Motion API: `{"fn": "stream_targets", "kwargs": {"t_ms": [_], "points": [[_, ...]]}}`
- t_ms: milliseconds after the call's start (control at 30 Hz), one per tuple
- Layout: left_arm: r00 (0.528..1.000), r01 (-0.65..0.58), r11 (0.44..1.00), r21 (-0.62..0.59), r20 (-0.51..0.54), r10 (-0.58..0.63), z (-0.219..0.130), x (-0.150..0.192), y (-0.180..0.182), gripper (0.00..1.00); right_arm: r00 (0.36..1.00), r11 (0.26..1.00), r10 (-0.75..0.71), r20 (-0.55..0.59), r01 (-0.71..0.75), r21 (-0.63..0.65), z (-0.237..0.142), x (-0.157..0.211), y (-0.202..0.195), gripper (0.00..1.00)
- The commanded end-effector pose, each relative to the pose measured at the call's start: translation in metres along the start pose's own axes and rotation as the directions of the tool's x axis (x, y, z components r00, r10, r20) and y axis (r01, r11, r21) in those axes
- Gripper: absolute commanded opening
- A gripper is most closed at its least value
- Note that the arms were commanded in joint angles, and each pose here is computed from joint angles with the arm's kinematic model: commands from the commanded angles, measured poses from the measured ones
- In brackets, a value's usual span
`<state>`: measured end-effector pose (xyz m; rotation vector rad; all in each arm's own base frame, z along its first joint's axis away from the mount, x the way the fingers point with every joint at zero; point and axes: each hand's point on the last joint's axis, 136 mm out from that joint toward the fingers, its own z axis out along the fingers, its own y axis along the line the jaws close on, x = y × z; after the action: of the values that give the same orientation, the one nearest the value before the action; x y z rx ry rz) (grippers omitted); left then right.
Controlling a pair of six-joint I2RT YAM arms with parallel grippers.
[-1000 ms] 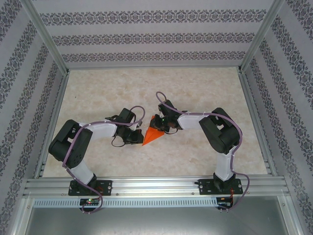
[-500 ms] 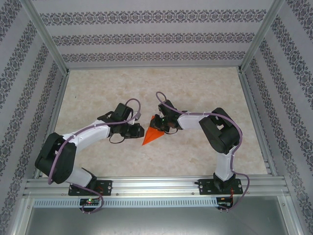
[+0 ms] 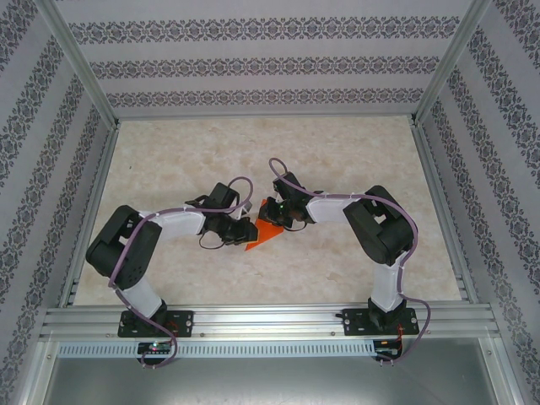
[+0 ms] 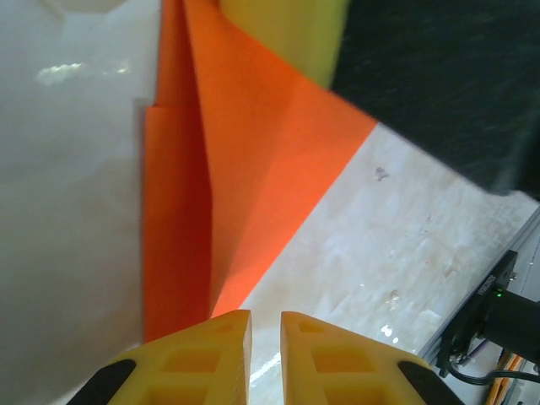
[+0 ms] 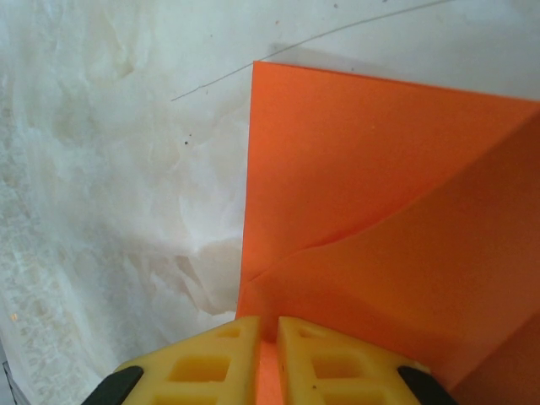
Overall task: Fold a paper plane with a square sheet of paper (pick it up from the middle)
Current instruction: Fourth fold the wing at the center of the table.
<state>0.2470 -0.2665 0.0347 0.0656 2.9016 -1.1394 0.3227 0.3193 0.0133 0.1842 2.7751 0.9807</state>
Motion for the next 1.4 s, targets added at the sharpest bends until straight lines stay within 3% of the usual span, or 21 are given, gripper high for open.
{"fn": "stream_targets", "kwargs": {"t_ms": [0,333,1200,1367], "points": [[1.0,-0.015,1.0,-0.026,0.003,0.015,0.008,0.003,0.009,0.18,0.997,0.988,0.034,-0.069,-0.023,0.15,0.015,0.026,-0.045,0.16],[0.998,-0.024,0.985,-0.173,-0.061,0.014,0.009,0.028,0.049,0.16,0.997,0.987,0.035,-0.075,-0.022,0.161,0.015,0.028,-0.048,0.16],[0.975,0.089,0.988,-0.127,-0.189,-0.113,0.004,0.083,0.064,0.18,0.996,0.982,0.033,-0.08,-0.017,0.186,0.014,0.031,-0.056,0.16],[0.975,0.086,0.982,-0.167,-0.191,-0.118,-0.003,0.088,0.069,0.19,0.996,0.982,0.035,-0.079,-0.02,0.187,0.014,0.03,-0.056,0.16]]}}
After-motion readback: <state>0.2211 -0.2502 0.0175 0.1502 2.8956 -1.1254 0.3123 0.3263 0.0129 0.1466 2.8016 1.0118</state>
